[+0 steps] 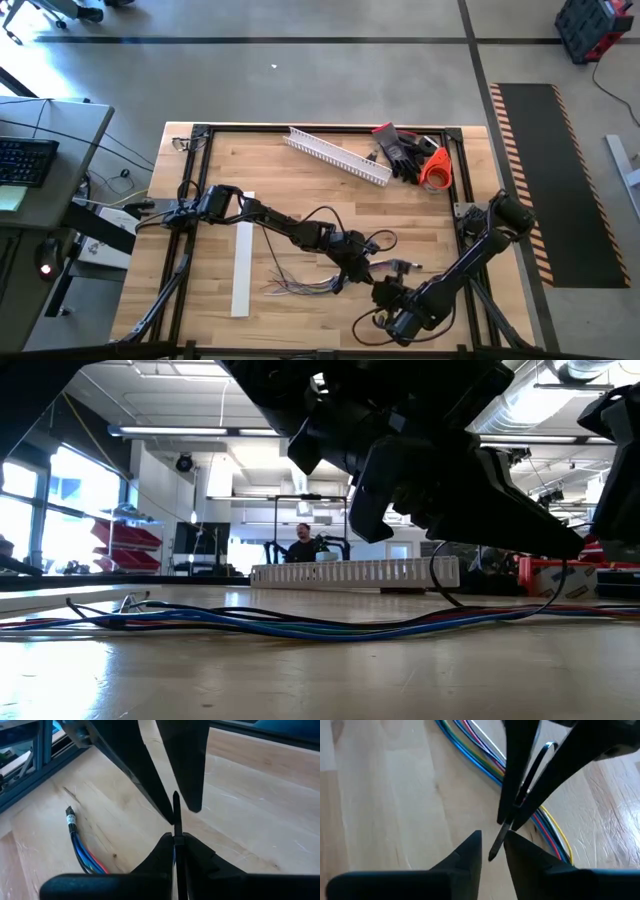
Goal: Ziptie cables
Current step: Wrap the right zip tie on the cable
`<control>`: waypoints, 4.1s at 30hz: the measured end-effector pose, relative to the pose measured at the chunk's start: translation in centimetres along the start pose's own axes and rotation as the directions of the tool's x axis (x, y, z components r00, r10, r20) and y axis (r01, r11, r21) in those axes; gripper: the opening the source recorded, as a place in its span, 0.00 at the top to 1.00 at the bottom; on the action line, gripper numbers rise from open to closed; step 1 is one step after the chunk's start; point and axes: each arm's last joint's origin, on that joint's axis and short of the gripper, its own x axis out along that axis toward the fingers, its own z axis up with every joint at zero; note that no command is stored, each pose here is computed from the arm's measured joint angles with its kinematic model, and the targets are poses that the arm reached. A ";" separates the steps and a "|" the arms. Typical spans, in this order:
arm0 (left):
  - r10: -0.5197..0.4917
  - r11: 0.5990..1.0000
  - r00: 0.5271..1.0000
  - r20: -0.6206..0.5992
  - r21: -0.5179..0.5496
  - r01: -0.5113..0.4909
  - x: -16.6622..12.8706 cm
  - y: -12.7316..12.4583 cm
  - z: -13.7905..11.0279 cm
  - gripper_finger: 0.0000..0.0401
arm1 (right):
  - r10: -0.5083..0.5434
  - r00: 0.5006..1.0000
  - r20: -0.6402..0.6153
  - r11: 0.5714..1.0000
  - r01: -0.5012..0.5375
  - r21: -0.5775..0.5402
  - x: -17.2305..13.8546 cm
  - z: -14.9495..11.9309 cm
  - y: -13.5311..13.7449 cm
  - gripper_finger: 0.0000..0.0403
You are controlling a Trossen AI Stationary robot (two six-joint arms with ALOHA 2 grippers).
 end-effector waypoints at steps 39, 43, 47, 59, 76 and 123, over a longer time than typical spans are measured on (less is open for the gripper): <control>0.018 0.999 1.000 -0.001 -0.029 -0.018 0.1 -0.1 0.1 0.99 | 0.056 0.996 0.075 0.975 -0.071 0.210 -1.6 -3.4 1.8 0.97; 0.019 0.999 1.000 0.000 -0.029 -0.019 0.1 -0.1 0.1 0.99 | 0.092 0.993 0.072 0.987 -0.101 0.123 -1.0 -1.5 1.7 0.84; 0.018 0.999 1.000 -0.001 -0.040 -0.018 0.1 -0.1 0.1 0.99 | 0.133 0.991 0.003 0.990 -0.133 0.042 -0.7 0.5 1.4 0.70; 0.050 0.998 0.998 -0.024 -0.027 -0.051 0.1 -0.1 0.1 0.99 | -0.021 0.963 -0.269 0.993 0.052 0.108 -2.6 4.8 -2.1 0.64; 0.059 0.998 0.997 -0.044 -0.035 -0.060 0.1 -0.1 -0.1 0.99 | -0.118 0.957 -0.266 0.991 0.130 0.030 1.3 3.3 -0.3 0.71; 0.049 0.998 0.998 -0.031 -0.038 -0.050 0.2 -0.2 0.0 0.99 | -0.179 0.960 -0.216 0.975 0.202 0.089 1.5 1.8 1.1 1.00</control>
